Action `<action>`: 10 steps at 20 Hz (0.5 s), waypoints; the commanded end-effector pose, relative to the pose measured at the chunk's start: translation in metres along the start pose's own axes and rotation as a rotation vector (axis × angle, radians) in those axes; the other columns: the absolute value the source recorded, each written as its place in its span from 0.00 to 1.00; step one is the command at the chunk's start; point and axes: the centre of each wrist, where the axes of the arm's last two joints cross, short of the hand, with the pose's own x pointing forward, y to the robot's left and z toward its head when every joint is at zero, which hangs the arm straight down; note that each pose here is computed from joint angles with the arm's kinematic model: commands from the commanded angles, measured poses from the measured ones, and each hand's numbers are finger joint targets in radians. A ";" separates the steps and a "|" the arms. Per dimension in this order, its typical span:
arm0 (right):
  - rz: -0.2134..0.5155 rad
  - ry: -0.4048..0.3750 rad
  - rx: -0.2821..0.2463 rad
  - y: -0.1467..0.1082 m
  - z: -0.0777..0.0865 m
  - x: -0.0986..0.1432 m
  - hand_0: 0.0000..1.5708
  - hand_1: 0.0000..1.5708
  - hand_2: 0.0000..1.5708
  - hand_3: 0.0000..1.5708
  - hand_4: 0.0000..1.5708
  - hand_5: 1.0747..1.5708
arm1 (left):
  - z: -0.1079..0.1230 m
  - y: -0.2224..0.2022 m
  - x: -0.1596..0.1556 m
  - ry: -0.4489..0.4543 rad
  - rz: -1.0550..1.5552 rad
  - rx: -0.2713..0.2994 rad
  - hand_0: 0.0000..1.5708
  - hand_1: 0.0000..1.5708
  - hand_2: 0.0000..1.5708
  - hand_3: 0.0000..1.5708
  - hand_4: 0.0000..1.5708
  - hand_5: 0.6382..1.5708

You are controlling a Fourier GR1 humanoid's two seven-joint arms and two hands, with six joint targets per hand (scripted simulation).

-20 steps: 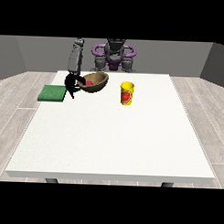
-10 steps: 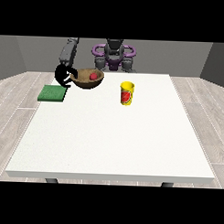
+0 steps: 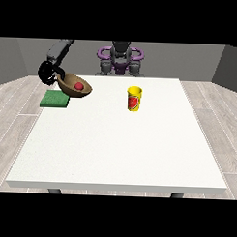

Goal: Pick the cup and pour the ball into the bowl, then pick the bowl and place it on the pad

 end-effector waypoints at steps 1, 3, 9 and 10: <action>0.003 -0.061 -0.030 -0.028 -0.008 0.029 1.00 1.00 1.00 1.00 0.63 1.00 | 0.006 0.009 0.000 -0.056 -0.034 -0.002 0.00 0.00 0.00 0.00 0.45 0.99; -0.011 -0.113 -0.039 -0.024 -0.016 0.060 1.00 1.00 1.00 1.00 0.63 1.00 | 0.000 -0.003 -0.007 -0.091 -0.050 0.012 0.00 0.00 0.00 0.00 0.45 0.99; -0.103 -0.268 -0.112 -0.103 -0.009 0.046 1.00 1.00 1.00 0.24 0.63 1.00 | -0.007 -0.012 0.033 -0.260 -0.029 0.001 0.00 0.00 0.00 0.00 0.43 0.99; -0.139 -0.257 -0.132 -0.107 -0.011 0.039 1.00 1.00 1.00 0.11 0.63 1.00 | -0.008 -0.016 0.048 -0.267 -0.028 -0.024 0.00 0.00 0.00 0.00 0.43 0.99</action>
